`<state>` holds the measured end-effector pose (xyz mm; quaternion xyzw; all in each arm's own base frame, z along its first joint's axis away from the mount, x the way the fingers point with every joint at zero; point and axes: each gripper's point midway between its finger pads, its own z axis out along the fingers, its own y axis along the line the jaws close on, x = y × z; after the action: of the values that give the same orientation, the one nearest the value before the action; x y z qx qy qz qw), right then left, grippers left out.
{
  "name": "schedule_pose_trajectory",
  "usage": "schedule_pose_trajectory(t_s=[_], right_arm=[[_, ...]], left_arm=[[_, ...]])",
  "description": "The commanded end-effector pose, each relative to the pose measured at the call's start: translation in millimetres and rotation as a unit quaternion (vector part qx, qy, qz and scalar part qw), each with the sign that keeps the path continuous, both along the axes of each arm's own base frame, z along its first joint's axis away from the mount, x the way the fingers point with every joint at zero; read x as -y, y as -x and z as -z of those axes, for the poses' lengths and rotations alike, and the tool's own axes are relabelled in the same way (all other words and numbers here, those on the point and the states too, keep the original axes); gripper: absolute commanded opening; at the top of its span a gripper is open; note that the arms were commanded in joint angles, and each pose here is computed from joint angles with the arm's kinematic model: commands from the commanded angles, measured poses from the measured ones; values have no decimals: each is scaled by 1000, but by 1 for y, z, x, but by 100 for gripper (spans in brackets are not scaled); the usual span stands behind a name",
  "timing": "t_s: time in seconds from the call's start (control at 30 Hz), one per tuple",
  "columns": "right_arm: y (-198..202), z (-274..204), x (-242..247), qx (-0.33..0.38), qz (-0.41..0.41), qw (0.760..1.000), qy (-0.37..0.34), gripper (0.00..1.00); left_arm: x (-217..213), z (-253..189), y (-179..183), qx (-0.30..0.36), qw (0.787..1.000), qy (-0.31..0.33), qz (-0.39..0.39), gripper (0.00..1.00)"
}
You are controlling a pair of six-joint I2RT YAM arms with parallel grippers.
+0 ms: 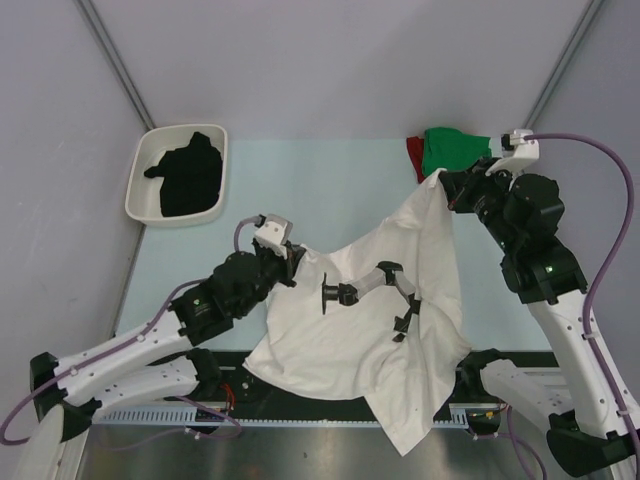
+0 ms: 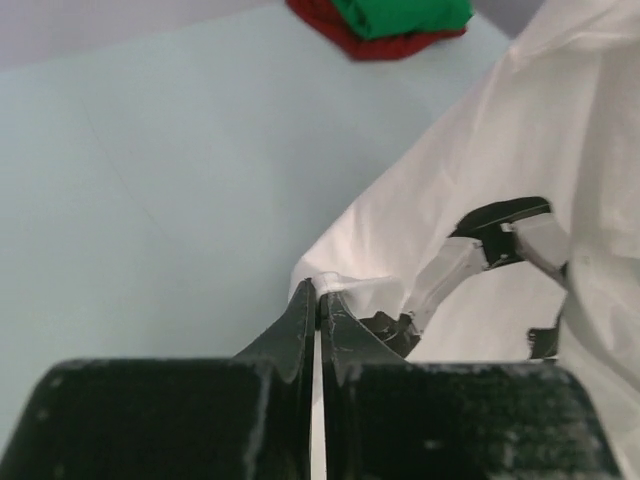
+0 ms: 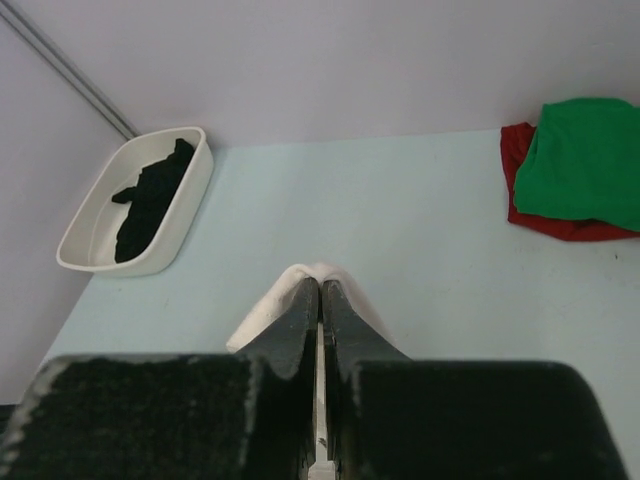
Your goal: Fold and stack the t-shirts
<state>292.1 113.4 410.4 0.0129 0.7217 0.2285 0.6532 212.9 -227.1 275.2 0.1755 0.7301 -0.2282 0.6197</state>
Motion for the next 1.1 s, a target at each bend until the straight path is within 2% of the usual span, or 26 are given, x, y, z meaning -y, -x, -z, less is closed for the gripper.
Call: schedule_pose_trajectory(t_s=[0.0, 0.2, 0.3, 0.53, 0.8, 0.93, 1.07], right_arm=[[-18, 0, 4, 13, 20, 1000, -8, 0], [-37, 36, 26, -29, 66, 997, -2, 0], [-49, 41, 40, -37, 91, 995, -9, 0], [-64, 7, 49, 14, 84, 995, -56, 0], [-41, -67, 42, 129, 45, 989, -49, 0], [-13, -119, 47, 203, 44, 977, -40, 0], [22, -162, 50, 248, 43, 968, -11, 0]], left_arm=[[3, -1, -36, -18, 997, 70, 4, 0], [-48, 13, -98, -54, 990, 73, -110, 0], [-74, 3, -125, -60, 984, 79, -149, 0], [-104, -57, -164, -33, 982, 72, -174, 0], [-140, -152, -165, 39, 974, 79, -210, 0], [-148, -222, -137, 113, 967, 103, -206, 0], [-154, -265, -108, 154, 963, 105, -197, 0]])
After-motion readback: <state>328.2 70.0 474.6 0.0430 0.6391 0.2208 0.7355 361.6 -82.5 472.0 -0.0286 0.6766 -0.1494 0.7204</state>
